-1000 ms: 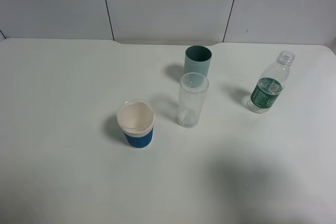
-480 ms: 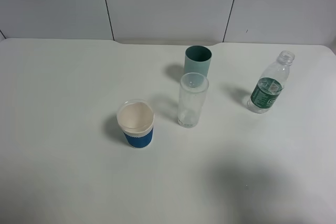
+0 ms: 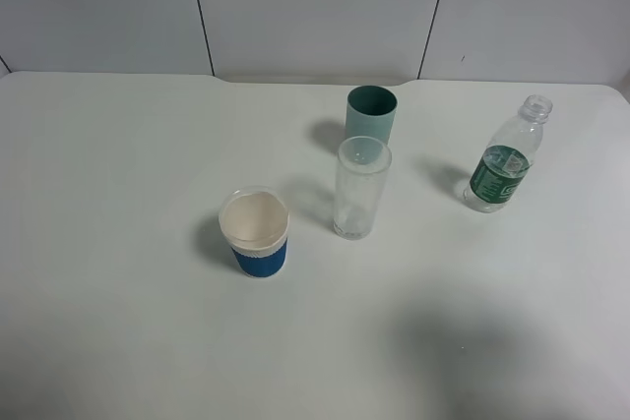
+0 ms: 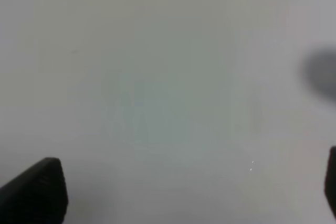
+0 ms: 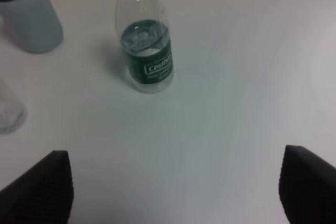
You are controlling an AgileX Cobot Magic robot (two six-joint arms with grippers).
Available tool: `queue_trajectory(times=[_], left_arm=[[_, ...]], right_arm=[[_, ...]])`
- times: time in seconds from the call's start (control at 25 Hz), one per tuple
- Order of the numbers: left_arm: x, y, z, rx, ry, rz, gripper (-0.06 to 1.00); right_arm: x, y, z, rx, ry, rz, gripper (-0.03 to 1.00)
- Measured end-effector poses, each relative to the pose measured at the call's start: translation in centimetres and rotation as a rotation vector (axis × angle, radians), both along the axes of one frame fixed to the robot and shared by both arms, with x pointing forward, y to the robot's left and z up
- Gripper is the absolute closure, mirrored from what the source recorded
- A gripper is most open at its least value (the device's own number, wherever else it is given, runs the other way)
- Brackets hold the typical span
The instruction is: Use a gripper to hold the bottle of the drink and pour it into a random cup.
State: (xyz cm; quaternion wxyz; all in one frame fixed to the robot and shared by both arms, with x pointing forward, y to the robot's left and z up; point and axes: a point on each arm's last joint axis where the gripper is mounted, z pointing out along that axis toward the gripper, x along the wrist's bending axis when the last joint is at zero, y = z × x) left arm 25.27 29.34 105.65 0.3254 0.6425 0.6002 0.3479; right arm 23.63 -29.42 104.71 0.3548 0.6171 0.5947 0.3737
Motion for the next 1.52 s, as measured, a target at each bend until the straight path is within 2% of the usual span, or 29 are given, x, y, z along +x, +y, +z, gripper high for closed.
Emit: queue_trajectory(times=[1.52], left_arm=[[0.00,0.00,0.00,0.000,0.000,0.000,-0.05]], right_arm=[[-0.01,-0.01,0.02,0.005,-0.004,-0.004,0.19]])
